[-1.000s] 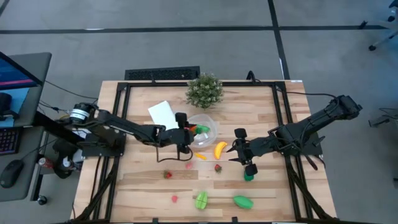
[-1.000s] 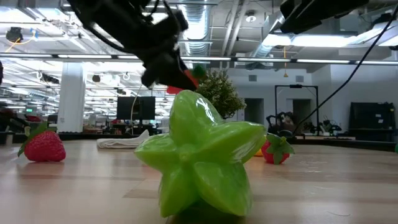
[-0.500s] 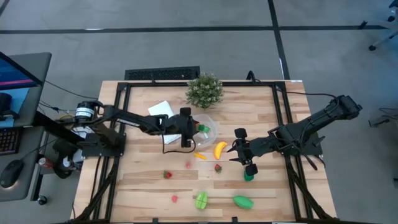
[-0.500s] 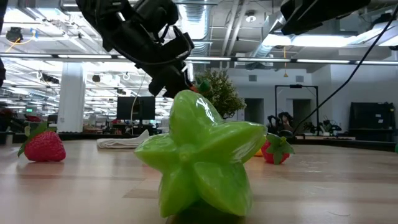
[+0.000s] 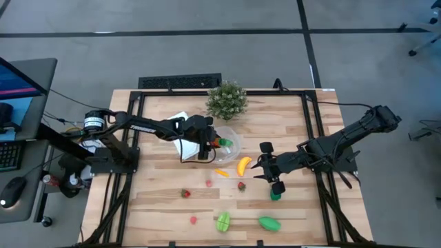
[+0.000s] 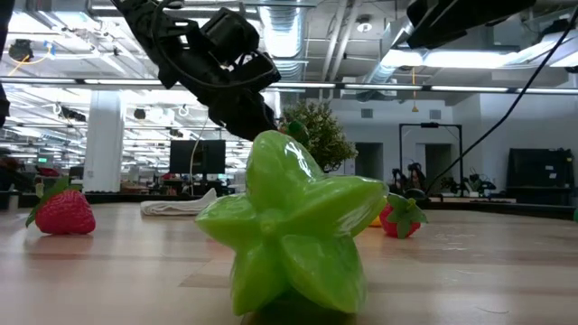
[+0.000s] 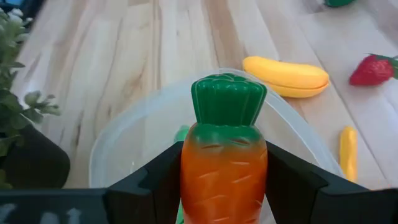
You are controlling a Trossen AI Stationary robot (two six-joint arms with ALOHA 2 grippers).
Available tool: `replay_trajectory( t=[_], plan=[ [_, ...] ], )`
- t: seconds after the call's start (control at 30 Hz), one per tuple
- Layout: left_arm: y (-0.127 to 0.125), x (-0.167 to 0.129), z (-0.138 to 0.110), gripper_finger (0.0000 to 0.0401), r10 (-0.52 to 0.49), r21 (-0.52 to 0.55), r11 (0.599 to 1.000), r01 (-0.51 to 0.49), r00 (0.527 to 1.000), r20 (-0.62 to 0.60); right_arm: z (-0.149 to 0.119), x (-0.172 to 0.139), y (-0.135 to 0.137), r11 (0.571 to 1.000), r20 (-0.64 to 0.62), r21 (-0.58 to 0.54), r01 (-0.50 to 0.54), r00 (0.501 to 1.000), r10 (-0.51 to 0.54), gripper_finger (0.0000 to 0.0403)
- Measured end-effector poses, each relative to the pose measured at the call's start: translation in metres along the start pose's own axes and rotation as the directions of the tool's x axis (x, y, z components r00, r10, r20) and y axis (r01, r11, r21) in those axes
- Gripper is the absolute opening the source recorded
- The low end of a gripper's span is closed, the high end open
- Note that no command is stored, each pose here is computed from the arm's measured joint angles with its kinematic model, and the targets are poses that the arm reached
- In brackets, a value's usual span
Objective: Pick and placing Produce into tupperware
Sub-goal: Put the orange carrot into the transparent bin
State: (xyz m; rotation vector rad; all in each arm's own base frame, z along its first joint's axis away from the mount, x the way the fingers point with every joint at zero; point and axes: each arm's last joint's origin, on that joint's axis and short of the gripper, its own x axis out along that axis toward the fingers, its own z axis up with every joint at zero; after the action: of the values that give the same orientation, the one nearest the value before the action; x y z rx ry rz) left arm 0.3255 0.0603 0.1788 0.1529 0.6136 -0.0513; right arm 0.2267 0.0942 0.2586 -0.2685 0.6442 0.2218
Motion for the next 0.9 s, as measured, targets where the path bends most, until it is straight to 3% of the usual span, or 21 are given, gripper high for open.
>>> replay_trajectory(
  t=[0.47,0.77,0.9],
  plan=[
    [0.000,0.000,-0.003,0.0182,-0.045,-0.006,0.999,0.045,0.999,-0.015,0.000,0.004,0.001,1.000,0.002,0.000,0.000,1.000,0.000,0.0146],
    [-0.002,0.031,-0.025,0.0182,-0.083,-0.037,0.996,0.080,0.992,-0.095,0.001,0.004,0.001,1.000,0.006,0.007,0.001,1.000,-0.001,0.0146],
    [-0.001,0.031,-0.023,0.0182,-0.073,-0.035,0.997,0.071,0.994,-0.086,0.000,0.004,0.001,1.000,-0.005,0.013,-0.001,1.000,0.001,0.0146]
  ],
)
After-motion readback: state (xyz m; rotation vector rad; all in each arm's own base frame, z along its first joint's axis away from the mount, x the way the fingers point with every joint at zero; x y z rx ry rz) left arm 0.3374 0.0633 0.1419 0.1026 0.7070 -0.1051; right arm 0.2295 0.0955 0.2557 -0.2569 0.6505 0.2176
